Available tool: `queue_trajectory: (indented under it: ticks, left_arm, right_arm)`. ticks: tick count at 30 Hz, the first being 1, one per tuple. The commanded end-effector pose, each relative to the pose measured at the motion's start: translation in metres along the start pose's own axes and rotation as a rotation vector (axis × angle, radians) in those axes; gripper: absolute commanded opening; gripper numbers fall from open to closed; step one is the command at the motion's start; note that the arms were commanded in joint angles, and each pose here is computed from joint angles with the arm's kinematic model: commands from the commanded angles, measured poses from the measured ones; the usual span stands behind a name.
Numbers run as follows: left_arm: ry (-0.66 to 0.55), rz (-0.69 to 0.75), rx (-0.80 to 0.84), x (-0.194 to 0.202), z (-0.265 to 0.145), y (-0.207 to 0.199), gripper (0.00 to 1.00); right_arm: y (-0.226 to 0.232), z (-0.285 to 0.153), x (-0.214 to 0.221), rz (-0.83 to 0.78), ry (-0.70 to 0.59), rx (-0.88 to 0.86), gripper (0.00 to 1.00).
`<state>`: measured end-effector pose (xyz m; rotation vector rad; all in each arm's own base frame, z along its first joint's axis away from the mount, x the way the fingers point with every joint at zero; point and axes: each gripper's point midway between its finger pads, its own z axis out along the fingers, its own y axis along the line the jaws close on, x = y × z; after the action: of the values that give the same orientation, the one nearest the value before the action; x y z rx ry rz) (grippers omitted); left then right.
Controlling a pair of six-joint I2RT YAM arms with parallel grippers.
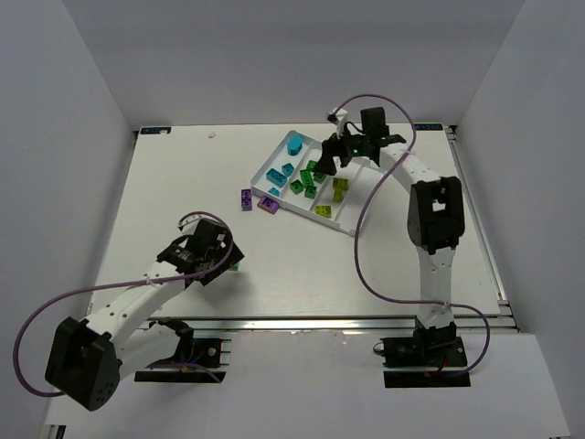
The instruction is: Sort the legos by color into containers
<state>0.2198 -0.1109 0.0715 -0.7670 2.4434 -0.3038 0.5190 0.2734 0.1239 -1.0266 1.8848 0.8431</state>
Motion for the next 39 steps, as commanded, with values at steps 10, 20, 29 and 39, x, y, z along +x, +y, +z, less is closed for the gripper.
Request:
queue_trajectory:
  ticks: [10, 20, 29, 39]
  left_arm:
    - [0.051, 0.27, -0.091, -0.009, 0.043, -0.013, 0.87]
    - [0.113, 0.414, -0.167, -0.011, 0.063, -0.014, 0.69]
    - [0.122, 0.439, -0.184, -0.007, 0.062, -0.004, 0.57]
    - [0.085, 0.367, 0.028, -0.022, 0.048, -0.066, 0.03]
  right_arm:
    - [0.142, -0.103, -0.058, -0.115, -0.189, -0.349, 0.51]
    - [0.153, -0.115, -0.048, -0.131, -0.17, -0.32, 0.5]
    - [0.153, -0.115, -0.047, -0.113, -0.163, -0.314, 0.5]
    - [0.148, -0.129, -0.062, -0.132, -0.176, -0.226, 0.5]
